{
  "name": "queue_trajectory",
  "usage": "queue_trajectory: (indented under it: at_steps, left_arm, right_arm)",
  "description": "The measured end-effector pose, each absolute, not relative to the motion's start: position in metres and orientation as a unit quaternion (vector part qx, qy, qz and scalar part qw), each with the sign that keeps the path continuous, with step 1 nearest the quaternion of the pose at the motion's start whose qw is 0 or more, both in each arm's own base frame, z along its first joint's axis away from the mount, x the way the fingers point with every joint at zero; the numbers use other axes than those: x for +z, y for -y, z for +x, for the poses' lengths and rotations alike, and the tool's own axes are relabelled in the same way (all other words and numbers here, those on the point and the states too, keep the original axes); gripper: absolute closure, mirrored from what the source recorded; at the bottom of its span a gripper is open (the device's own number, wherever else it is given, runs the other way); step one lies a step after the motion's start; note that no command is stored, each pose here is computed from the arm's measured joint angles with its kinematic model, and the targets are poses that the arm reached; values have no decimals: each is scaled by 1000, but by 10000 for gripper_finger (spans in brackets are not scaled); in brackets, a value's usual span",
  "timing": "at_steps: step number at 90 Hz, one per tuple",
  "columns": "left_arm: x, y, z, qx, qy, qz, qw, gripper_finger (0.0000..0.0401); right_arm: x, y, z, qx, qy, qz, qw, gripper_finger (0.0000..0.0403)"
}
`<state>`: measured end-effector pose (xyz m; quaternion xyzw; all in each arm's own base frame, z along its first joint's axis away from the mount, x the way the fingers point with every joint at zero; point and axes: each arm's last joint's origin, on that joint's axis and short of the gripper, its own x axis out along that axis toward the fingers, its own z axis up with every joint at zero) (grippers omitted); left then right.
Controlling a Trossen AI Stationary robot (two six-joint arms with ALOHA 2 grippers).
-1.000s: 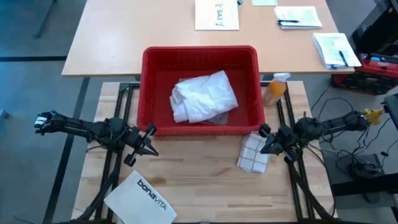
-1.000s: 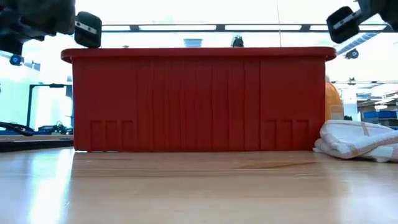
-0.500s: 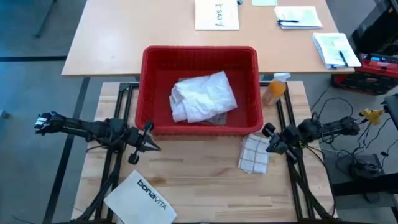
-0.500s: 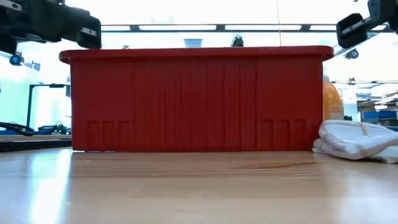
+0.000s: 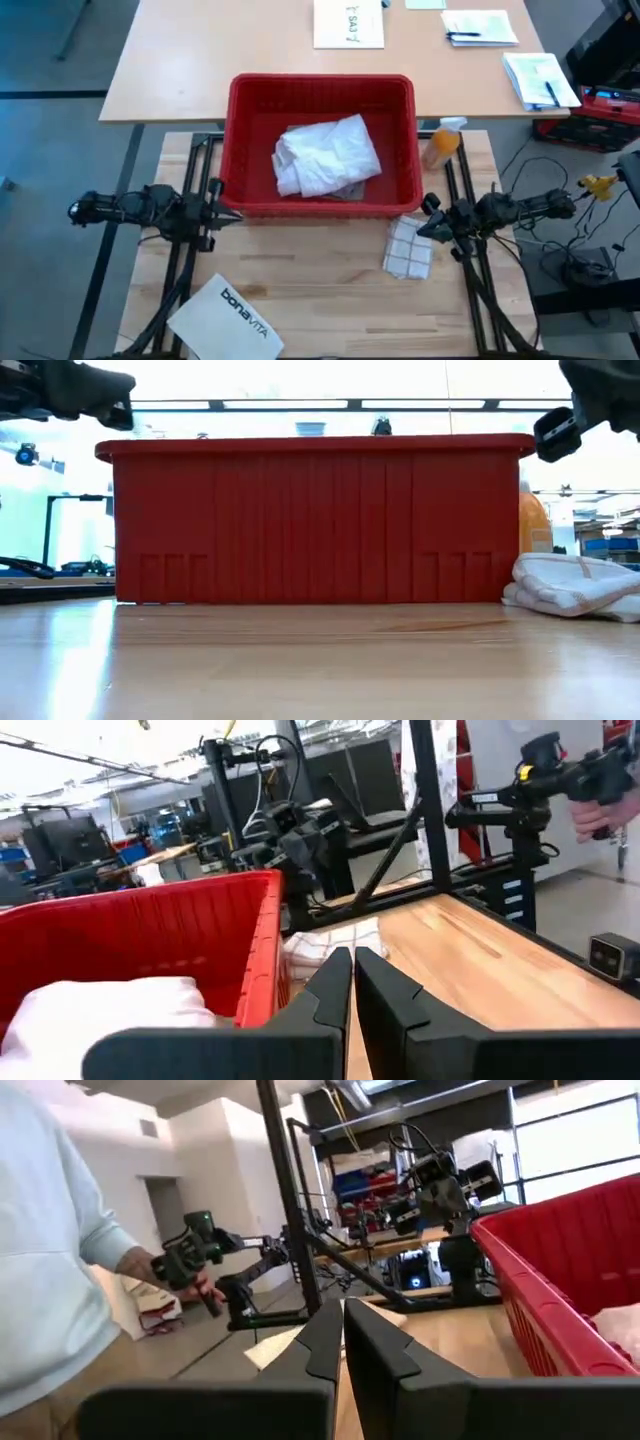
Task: Fold laundry
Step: Return to Home Position
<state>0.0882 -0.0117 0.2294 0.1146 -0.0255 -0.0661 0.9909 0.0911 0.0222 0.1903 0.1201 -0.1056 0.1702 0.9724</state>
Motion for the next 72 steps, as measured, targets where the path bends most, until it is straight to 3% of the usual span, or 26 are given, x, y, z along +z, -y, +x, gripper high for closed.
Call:
queue_trajectory:
  at_steps: [29,48,72]
  left_arm:
    - [228,10,77,-55,46,106,992,401]
    - [223,13,83,-82,170,79,979,401]
    - [193,15,92,-103,149,57,982,401]
  right_arm:
    - [187,-22,92,166,87,139,972,403]
    - [186,-22,92,166,83,141,973,403]
    - [186,-22,92,166,80,145,972,403]
